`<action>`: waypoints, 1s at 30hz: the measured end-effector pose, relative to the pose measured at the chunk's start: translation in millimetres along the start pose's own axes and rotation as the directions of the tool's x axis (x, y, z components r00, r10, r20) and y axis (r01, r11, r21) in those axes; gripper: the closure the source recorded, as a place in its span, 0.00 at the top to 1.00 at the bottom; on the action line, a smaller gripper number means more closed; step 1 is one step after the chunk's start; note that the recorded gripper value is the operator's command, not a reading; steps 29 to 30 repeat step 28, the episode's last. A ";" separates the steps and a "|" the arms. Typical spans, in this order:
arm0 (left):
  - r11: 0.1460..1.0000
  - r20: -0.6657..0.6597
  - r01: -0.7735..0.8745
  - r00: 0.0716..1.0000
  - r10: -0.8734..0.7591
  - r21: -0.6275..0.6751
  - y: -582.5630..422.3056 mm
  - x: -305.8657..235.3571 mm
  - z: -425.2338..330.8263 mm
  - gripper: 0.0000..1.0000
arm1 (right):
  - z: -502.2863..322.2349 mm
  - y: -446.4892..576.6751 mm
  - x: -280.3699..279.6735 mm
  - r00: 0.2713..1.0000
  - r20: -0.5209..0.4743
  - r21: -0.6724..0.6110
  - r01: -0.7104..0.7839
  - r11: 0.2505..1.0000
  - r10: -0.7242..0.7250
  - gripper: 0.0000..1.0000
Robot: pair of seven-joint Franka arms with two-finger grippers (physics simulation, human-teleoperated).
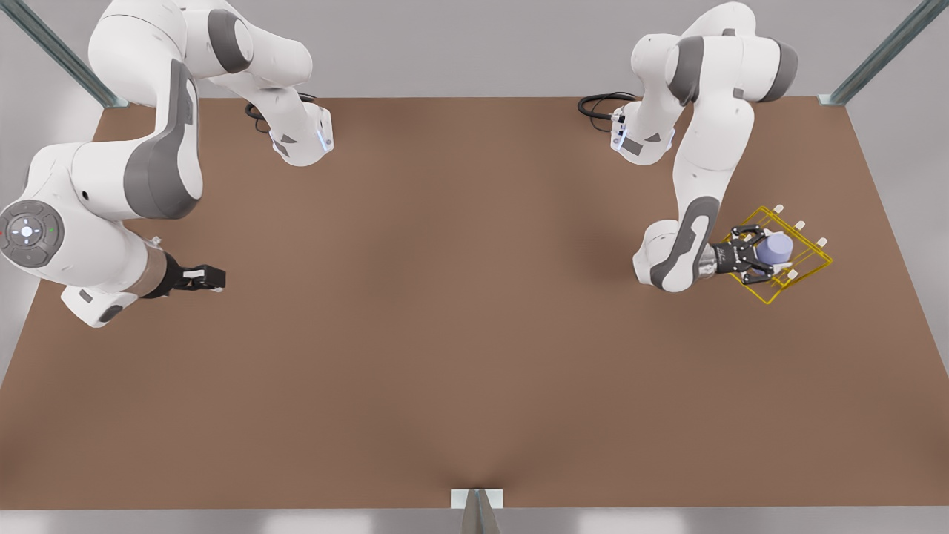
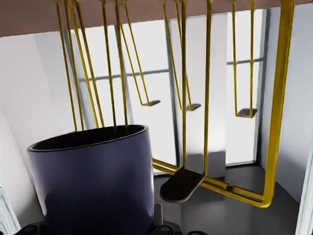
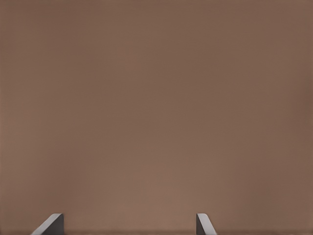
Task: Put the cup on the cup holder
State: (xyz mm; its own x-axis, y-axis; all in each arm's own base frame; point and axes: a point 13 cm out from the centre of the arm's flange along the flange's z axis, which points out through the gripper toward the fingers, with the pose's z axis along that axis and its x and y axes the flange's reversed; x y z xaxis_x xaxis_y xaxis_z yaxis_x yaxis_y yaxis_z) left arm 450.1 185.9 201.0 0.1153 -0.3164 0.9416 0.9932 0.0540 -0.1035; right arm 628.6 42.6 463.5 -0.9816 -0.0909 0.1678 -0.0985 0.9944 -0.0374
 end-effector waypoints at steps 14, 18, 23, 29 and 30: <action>0.890 0.204 0.440 0.866 -0.456 0.119 96.8 151.0 -84.5 1.00 | 0.9 -9.1 -0.1 1.000 -0.001 0.002 -0.015 1.000 0.015 1.00; 0.622 0.527 0.313 0.340 -0.779 0.718 144.7 259.4 -166.4 1.00 | 1.6 -12.9 -0.2 1.000 -0.002 -0.003 -0.021 1.000 0.021 1.00; 0.414 0.402 -0.116 -0.114 -0.909 0.903 80.7 403.1 -142.1 1.00 | 2.6 -9.3 0.0 1.000 -0.005 -0.007 -0.015 1.000 0.015 1.00; 0.362 0.340 -0.236 -0.131 -0.931 0.902 36.9 419.5 -143.4 1.00 | 3.1 -5.1 0.1 1.000 -0.007 -0.011 -0.009 1.000 0.009 1.00; 0.362 0.340 -0.236 -0.131 -0.931 0.902 36.9 419.5 -143.4 1.00 | 3.1 -5.1 0.1 1.000 -0.007 -0.011 -0.009 1.000 0.009 1.00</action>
